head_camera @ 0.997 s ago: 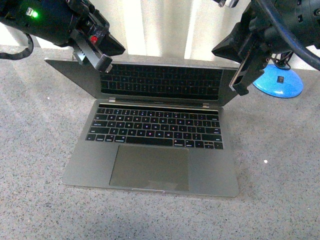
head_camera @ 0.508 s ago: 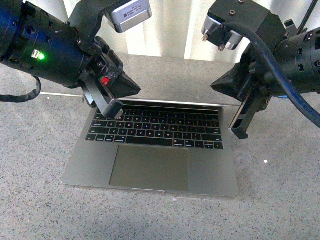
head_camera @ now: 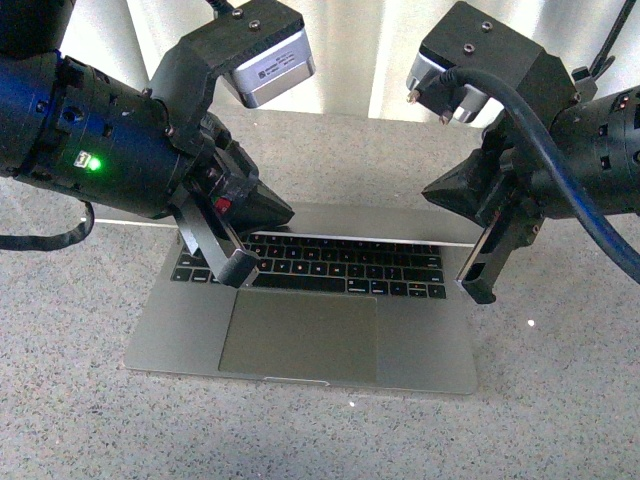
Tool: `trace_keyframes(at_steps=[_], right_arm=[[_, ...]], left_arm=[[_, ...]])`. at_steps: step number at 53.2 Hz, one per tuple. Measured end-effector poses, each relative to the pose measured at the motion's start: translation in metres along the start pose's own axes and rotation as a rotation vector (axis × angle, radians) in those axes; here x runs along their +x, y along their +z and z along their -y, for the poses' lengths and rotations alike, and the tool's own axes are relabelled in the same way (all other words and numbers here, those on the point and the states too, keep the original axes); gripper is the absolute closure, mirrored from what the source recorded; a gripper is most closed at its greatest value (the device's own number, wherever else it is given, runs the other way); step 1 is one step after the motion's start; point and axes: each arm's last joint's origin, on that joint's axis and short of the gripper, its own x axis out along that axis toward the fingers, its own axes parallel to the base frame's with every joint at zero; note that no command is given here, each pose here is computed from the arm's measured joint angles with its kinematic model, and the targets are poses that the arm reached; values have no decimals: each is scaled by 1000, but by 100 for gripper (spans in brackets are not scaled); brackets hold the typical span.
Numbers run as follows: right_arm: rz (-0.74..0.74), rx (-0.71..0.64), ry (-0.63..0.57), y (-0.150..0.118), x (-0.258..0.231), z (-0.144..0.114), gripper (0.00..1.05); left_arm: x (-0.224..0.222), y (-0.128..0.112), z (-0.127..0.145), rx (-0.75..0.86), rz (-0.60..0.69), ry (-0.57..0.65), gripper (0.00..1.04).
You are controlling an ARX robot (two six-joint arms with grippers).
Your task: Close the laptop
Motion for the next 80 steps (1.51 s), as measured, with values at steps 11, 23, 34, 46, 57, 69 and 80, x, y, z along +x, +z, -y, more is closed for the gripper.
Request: trace_keyframes(at_steps=[11, 23, 34, 46, 57, 69, 80], right_arm=[[-1, 11, 8, -4, 1, -5, 104], [-7, 21, 16, -7, 4, -8, 104], [-18, 40, 28, -14, 6, -14, 104], [-27, 53, 35, -19, 7, -18, 104], [-37, 67, 45, -24, 7, -22, 104], [-46, 91, 50, -28, 6, -26, 104], [-48, 119, 64, -31, 6, -28, 104]], left_arm=[[3, -8, 3, -16, -5, -12, 101], [4, -13, 4, -25, -13, -18, 101], [3, -17, 2, -35, -18, -14, 101], [2, -19, 2, -45, -26, -18, 101], [2, -23, 4, -52, -34, -31, 101], [3, -29, 8, -58, -32, -43, 101], [5, -34, 9, -66, -32, -54, 101]])
